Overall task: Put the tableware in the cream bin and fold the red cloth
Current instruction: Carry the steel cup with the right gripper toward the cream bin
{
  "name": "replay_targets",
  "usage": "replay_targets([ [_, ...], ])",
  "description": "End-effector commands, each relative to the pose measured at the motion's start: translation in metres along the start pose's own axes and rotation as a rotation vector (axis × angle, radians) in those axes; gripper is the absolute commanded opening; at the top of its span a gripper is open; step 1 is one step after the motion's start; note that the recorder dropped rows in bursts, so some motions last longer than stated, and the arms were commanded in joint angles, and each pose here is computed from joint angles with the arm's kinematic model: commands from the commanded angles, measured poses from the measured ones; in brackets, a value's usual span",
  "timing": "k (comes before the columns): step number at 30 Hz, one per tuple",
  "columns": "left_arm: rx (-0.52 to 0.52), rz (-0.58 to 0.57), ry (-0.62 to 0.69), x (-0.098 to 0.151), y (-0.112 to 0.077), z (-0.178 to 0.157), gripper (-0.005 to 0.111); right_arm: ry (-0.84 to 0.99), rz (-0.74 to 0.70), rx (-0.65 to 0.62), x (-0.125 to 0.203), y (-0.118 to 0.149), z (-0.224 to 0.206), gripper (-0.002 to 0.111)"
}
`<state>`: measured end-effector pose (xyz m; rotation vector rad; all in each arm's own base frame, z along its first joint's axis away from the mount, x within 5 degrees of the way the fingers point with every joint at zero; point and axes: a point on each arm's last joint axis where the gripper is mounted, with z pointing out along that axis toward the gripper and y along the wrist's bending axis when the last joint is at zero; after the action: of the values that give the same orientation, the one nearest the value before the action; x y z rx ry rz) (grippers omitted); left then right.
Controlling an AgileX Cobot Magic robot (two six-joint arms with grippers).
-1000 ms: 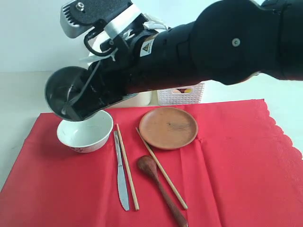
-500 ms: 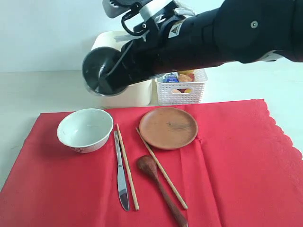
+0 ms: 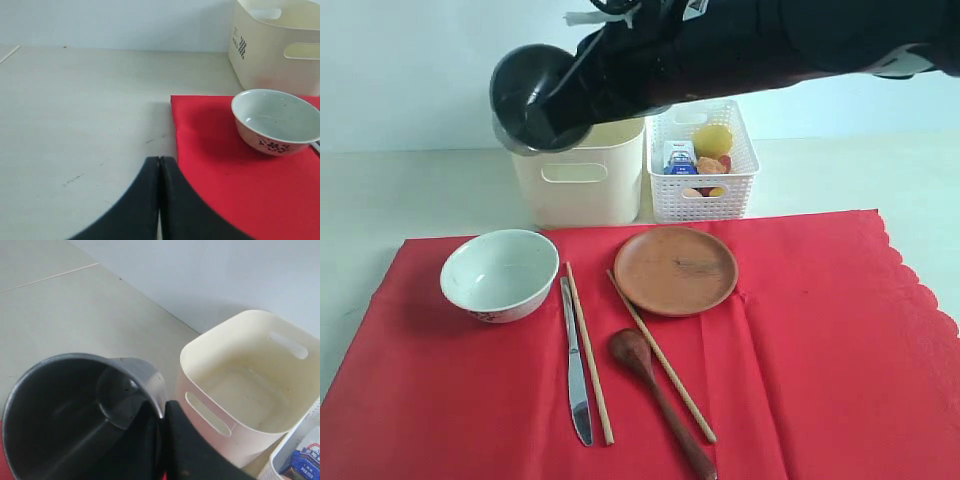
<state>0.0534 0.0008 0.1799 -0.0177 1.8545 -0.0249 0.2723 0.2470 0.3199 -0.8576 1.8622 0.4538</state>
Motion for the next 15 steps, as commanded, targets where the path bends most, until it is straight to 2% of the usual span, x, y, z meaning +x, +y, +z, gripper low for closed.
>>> replay_targets([
  [1,0.001,-0.001,-0.016,-0.001,0.0,-0.001,0.0,-0.043,-0.007,0.012,-0.014,-0.004,-0.007,0.0],
  [9,0.001,-0.001,-0.016,-0.001,0.0,-0.001,0.0,-0.076,-0.037,0.027,-0.024,-0.007,-0.009,0.0],
  [15,0.001,-0.001,-0.016,-0.001,0.0,-0.001,0.0,-0.066,-0.007,0.091,-0.02,-0.033,-0.012,0.0],
])
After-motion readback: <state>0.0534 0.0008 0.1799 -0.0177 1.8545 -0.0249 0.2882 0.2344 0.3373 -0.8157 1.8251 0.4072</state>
